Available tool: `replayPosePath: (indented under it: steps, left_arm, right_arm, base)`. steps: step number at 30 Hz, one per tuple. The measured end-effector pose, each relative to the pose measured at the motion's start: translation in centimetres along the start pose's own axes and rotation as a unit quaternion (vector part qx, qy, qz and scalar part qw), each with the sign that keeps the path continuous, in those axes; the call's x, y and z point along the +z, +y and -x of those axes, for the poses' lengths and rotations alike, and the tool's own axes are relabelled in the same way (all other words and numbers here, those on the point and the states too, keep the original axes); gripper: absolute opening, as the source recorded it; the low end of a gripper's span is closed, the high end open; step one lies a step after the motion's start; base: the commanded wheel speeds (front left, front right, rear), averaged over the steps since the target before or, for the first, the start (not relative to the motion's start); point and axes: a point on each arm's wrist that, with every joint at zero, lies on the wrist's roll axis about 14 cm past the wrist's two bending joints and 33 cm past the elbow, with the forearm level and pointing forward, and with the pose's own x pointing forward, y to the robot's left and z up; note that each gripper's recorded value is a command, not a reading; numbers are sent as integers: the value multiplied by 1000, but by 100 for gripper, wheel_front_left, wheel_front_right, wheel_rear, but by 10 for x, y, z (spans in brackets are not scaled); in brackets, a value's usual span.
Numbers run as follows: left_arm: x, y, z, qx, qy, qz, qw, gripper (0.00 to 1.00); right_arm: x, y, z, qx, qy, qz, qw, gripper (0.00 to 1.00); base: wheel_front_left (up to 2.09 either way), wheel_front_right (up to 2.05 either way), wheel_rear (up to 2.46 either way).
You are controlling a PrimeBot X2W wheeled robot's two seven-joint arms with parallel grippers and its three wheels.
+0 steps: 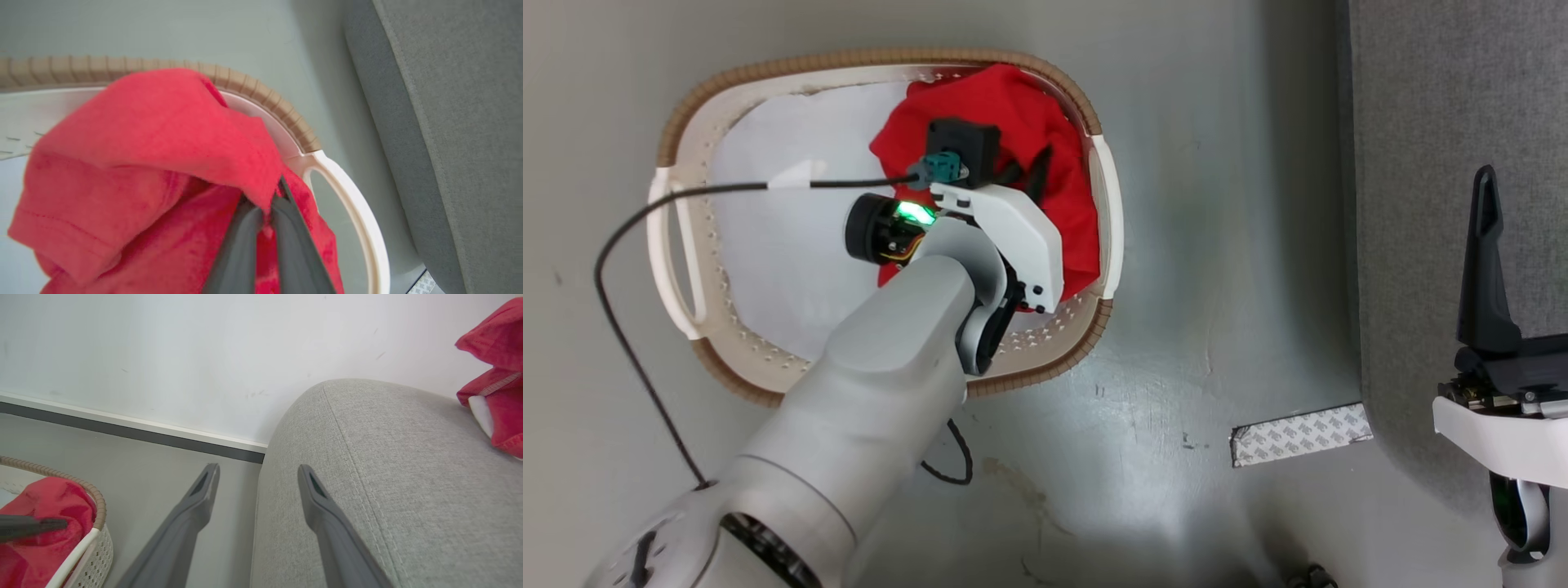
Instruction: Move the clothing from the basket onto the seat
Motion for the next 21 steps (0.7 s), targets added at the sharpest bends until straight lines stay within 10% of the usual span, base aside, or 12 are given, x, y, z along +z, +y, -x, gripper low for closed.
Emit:
replayPosePath:
  steps: [21]
  left_arm:
    - [107,-33,134,2,-181,-12,983,0]
  right_arm:
    - [90,26,28,33,-82,-53,995,100]
  base:
    - [0,0,0]
